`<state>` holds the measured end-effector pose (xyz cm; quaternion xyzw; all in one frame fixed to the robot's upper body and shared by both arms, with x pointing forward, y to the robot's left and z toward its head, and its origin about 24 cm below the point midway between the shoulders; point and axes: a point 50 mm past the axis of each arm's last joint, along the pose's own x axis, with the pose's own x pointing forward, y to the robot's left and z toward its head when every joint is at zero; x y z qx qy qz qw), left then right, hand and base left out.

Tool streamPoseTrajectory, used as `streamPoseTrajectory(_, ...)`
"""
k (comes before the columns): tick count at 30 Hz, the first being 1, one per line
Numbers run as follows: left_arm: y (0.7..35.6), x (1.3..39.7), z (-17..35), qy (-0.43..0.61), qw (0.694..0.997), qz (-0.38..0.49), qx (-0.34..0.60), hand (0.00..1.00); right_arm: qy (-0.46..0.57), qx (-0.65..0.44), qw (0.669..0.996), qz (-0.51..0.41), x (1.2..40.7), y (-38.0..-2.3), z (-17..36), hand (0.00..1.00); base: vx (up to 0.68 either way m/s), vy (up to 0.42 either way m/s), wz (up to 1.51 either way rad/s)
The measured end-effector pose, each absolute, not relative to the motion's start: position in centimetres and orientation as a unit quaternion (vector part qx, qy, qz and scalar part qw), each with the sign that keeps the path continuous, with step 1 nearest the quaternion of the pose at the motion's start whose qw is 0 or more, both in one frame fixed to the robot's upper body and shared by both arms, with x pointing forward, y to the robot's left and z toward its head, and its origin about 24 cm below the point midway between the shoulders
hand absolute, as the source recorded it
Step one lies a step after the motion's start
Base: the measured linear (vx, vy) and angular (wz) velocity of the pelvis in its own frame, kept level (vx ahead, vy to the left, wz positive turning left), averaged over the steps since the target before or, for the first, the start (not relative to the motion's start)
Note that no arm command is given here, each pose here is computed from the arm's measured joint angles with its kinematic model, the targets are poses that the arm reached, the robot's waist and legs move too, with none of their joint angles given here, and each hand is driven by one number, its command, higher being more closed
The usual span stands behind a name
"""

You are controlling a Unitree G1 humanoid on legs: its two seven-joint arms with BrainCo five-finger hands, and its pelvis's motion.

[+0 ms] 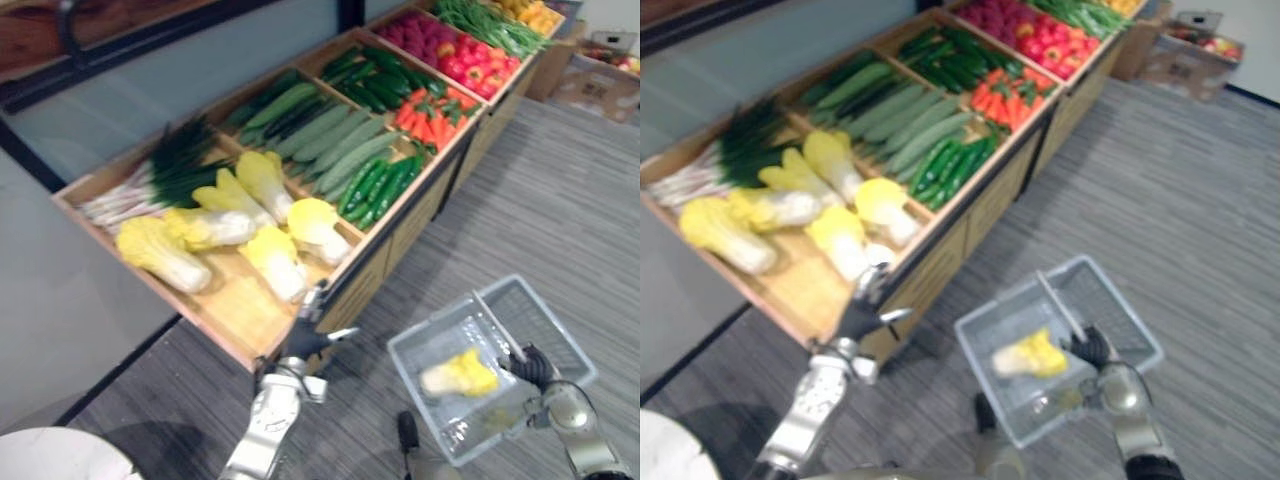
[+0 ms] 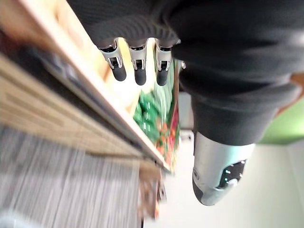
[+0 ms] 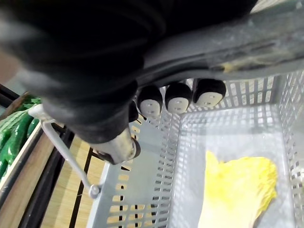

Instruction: Pick vegetable in the basket

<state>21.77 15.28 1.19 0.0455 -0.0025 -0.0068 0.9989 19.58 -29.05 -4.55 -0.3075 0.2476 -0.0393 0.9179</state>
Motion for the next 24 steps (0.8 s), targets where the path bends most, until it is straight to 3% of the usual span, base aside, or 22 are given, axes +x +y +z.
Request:
streamPoseTrajectory(5, 19.4, 20.4, -1.5, 0.056, 0.985, 0.085, 0.139, 0.0, 0.301, -0.288, 0.907, -0.055, 17.0, -29.1, -6.9, 1.0, -0.05, -0.002, 0.22)
streamPoseTrajectory(11, 21.1, 18.5, -5.2, 0.146, 0.964, 0.099, 0.2, 0.0, 0.352, -0.26, 0.893, -0.108, 14.3, -30.1, -8.7, 1.0, -0.03, -0.005, 0.11)
streamPoseTrajectory(24, 21.1, 17.7, -6.0, 0.165, 0.958, 0.096, 0.214, 0.0, 0.378, -0.211, 0.877, -0.208, 11.8, -31.0, -9.8, 1.0, 0.01, 0.018, 0.02)
